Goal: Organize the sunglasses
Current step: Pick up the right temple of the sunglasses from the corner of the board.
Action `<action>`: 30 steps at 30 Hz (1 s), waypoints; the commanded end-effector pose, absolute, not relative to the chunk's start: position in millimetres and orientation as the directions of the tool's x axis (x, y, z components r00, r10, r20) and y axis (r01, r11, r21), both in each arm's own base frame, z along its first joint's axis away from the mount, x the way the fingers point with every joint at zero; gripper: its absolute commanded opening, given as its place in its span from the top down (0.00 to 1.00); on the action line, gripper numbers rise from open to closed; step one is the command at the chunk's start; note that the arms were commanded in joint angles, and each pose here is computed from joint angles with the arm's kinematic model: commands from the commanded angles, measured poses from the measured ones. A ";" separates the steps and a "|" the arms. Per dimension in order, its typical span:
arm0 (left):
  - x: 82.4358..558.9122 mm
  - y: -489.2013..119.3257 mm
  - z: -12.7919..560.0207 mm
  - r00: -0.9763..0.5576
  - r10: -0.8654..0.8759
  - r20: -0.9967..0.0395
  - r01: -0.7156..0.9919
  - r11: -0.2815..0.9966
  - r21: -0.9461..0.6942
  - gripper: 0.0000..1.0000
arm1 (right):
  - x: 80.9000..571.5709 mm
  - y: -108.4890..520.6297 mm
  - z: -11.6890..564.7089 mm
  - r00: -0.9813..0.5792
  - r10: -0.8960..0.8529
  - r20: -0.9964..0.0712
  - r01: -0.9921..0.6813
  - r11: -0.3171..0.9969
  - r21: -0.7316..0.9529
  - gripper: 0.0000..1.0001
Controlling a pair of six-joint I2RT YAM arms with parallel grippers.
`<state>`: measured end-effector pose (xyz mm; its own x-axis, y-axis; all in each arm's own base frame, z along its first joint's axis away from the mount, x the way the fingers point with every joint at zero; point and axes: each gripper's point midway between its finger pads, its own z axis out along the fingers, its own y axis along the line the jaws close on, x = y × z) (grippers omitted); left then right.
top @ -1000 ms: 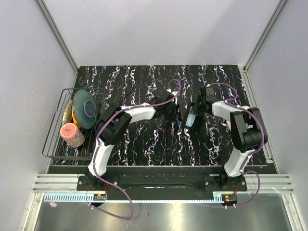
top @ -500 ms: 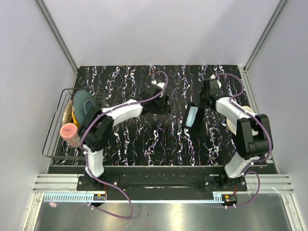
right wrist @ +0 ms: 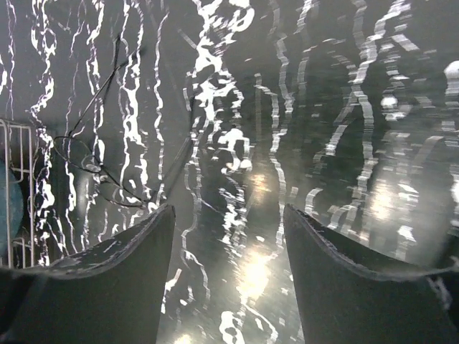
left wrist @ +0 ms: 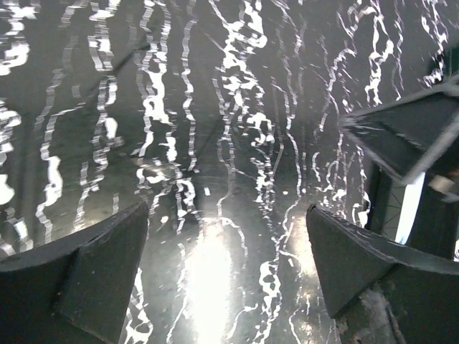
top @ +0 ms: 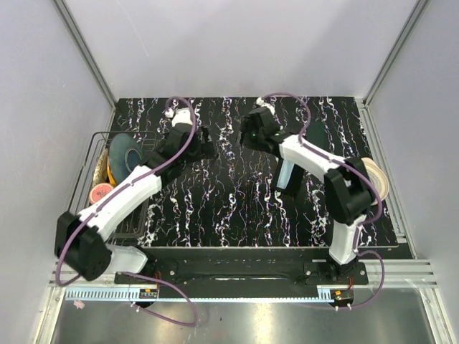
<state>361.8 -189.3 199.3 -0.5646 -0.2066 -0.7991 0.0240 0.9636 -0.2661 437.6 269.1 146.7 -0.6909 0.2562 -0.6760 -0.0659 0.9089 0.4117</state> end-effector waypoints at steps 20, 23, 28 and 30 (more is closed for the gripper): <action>267.9 -96.9 262.6 -0.353 -0.363 -0.862 -0.060 0.929 -0.366 0.03 | 435.1 423.7 28.2 -0.813 0.473 -0.340 0.240 0.804 0.544 0.50; 267.0 -97.5 264.8 -0.347 -0.367 -0.863 -0.051 0.926 -0.373 0.03 | 436.5 427.9 20.1 -0.817 0.478 -0.322 0.254 0.799 0.545 0.53; 267.2 -98.9 264.2 -0.351 -0.365 -0.862 -0.045 0.926 -0.374 0.03 | 435.4 431.1 13.7 -0.820 0.491 -0.293 0.277 0.789 0.549 0.65; 267.1 -99.7 264.5 -0.351 -0.365 -0.862 -0.042 0.926 -0.376 0.03 | 435.6 429.4 10.7 -0.818 0.495 -0.292 0.283 0.790 0.544 0.71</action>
<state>265.0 -98.6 258.3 -0.3754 -0.3514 -0.8577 -0.0518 0.9319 -0.3591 440.6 429.9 27.1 -0.8136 0.4828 -0.3240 0.2402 0.7866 0.5689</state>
